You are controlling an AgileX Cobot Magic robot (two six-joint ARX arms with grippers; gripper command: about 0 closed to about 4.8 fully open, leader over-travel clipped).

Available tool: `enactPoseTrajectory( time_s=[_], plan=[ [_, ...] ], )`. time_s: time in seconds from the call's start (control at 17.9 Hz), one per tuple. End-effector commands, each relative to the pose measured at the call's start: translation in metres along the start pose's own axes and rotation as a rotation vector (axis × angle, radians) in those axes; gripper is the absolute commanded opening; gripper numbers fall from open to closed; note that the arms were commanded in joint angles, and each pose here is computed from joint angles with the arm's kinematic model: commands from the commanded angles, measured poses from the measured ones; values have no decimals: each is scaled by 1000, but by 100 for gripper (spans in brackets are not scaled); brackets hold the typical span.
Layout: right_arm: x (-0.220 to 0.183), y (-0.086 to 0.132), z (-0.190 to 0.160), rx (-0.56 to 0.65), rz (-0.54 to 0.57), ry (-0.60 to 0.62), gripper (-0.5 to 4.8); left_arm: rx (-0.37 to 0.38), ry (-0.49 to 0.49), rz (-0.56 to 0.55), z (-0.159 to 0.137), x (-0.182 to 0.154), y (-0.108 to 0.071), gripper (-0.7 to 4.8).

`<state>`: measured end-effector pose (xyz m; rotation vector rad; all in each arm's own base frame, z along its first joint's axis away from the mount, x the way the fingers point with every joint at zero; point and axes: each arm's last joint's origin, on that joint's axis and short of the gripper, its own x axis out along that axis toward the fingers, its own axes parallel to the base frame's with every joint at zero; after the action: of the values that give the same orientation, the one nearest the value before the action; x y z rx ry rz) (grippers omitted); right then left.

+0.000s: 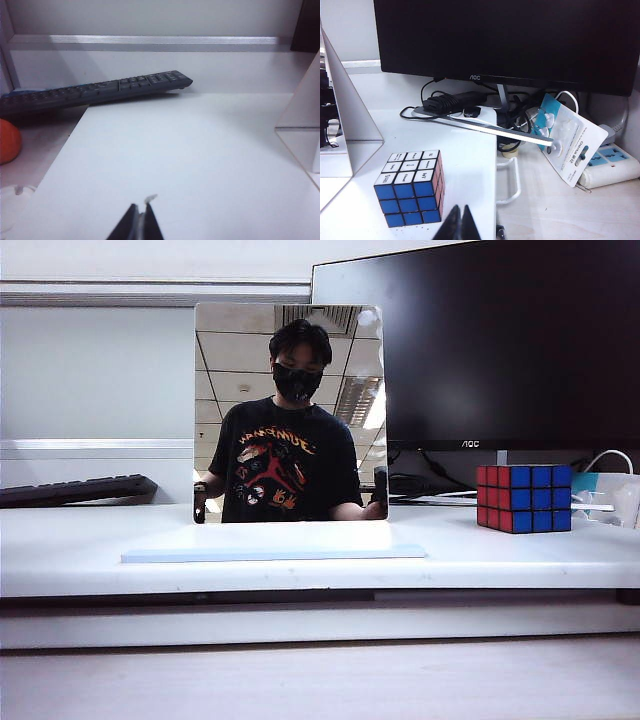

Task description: Move the the Rubik's Cube near the mirror.

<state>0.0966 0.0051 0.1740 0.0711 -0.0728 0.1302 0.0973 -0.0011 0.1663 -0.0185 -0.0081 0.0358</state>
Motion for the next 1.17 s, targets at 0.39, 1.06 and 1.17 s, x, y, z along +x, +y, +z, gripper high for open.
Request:
enactPoseTrajectory(
  time_s=[0.39, 1.06, 1.17],
  plan=[
    [0, 0, -1, 9, 10, -5, 0, 2, -9, -34, 1, 0, -5, 22],
    [2, 10, 17, 343, 204, -41, 479, -6, 6, -703, 0, -29, -65, 22],
    [8, 14, 20, 300, 233, -73, 479, -6, 6, -702, 0, -29, -65, 22]
  ],
)
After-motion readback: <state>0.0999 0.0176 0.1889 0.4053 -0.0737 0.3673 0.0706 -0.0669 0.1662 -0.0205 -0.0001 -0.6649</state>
